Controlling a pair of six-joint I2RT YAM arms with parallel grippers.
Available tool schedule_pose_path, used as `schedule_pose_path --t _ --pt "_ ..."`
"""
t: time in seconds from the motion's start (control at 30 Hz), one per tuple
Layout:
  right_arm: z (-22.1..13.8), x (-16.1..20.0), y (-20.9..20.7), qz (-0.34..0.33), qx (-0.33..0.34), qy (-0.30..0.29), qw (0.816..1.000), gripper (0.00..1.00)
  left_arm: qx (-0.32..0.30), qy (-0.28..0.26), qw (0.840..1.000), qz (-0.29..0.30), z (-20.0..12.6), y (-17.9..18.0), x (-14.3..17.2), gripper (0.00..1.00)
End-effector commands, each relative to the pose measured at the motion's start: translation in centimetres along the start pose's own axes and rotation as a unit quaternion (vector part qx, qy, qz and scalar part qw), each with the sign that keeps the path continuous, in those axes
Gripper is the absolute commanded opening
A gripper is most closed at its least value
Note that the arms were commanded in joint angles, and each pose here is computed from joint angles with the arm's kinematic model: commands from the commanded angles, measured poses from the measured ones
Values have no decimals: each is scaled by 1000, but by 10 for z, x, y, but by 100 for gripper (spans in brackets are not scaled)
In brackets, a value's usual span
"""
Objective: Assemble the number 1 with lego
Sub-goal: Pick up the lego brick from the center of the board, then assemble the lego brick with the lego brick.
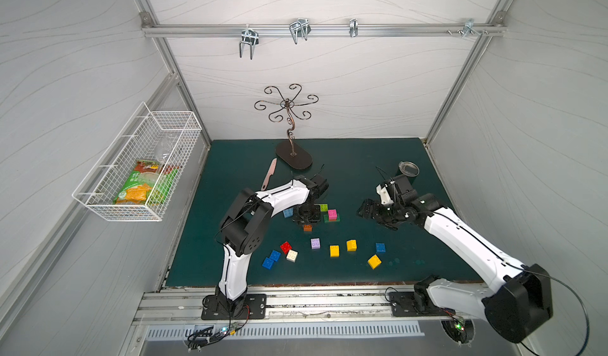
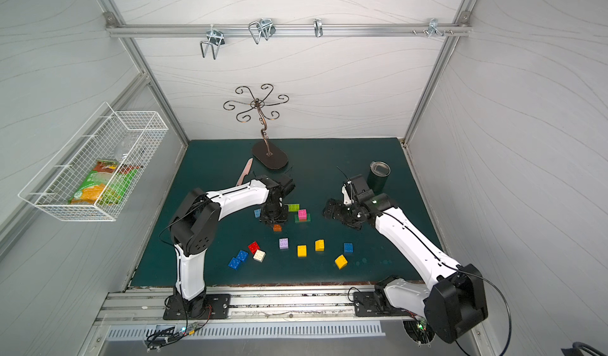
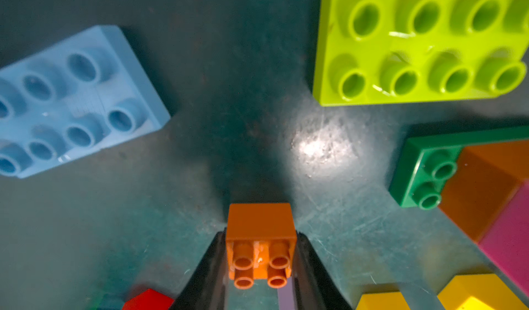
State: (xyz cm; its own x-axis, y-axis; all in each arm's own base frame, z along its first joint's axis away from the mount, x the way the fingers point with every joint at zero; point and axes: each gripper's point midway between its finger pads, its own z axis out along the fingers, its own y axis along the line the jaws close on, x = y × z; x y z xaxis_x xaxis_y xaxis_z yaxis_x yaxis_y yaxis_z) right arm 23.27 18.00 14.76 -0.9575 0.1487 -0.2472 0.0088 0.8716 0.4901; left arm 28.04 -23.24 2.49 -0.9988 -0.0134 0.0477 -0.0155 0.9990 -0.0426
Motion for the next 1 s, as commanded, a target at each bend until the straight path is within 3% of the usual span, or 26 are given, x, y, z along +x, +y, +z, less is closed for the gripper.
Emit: schedule_pose_path --t 0.0,0.17,0.33,0.63,0.77,0.97 --pt "-4 2 0 0 5 -2 1000 92 -26 8 1000 0 -1 9 1 20" --pt "-6 1 -1 2 6 -8 1000 95 -42 1 999 -17 -32 13 -1 14" --pt "-11 1 -4 2 13 -18 1000 99 -18 -10 999 -29 -68 0 -4 9" --pt "-18 6 -24 13 47 -34 998 99 48 -57 996 -42 -122 -64 -25 8" --pt "-20 12 -32 16 53 -39 998 99 46 -63 996 -38 -123 -83 -36 8" --pt "-28 15 -37 16 57 -51 997 99 36 -47 998 -29 -94 -95 -41 6"
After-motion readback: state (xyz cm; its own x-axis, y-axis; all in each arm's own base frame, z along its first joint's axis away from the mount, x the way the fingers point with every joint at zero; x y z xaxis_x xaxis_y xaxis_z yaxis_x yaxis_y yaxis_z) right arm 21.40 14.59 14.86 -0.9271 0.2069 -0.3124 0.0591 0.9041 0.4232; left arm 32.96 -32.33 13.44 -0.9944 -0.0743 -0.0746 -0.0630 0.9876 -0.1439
